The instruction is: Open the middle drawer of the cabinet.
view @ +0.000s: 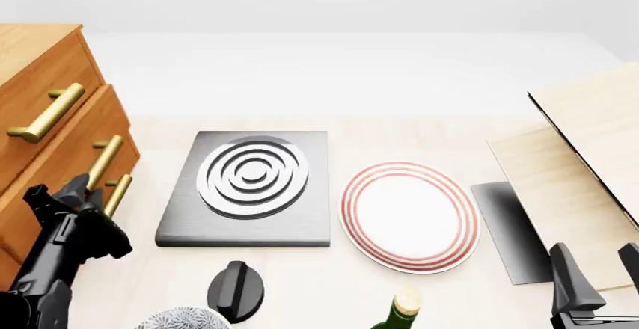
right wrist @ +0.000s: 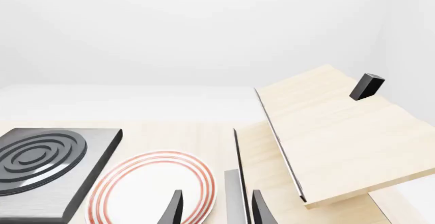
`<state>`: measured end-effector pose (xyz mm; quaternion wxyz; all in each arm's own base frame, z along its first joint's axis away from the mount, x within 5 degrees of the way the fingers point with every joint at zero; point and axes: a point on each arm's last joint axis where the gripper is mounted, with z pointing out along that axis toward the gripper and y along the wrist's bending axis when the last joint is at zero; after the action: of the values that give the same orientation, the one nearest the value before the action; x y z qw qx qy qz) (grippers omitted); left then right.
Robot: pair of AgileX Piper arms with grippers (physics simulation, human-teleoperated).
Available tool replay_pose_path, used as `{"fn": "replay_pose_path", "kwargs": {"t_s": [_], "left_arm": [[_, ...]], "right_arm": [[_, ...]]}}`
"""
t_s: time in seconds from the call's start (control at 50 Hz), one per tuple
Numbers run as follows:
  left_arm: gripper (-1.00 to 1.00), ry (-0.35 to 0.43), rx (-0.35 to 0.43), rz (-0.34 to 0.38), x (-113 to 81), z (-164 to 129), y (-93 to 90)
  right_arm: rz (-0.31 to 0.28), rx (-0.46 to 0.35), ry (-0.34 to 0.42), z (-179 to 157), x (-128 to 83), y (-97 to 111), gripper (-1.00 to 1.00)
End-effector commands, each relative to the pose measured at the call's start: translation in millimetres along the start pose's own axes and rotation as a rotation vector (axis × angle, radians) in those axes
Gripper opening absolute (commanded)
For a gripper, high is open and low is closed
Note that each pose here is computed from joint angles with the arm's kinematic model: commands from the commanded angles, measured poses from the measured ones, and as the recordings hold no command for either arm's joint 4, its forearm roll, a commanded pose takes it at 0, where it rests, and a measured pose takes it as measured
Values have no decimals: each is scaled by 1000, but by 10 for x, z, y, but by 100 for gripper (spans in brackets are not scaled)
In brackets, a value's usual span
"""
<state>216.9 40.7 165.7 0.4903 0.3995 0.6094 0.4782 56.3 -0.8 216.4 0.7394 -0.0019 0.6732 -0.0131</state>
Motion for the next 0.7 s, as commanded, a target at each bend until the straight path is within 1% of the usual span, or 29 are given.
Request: {"fn": "replay_pose_path", "kwargs": {"t_s": [0.02, 0.4, 0.7], "left_arm": [[-100, -91, 1, 16, -196, 138, -15], [-100, -111, 13, 44, -241, 128, -46], [-100, -114, 19, 45, -248, 120, -61]], "right_arm": [[5, -4, 2, -1, 8, 3, 100], [5, -4, 2, -1, 7, 3, 100], [5, -4, 2, -1, 8, 3, 100]]}}
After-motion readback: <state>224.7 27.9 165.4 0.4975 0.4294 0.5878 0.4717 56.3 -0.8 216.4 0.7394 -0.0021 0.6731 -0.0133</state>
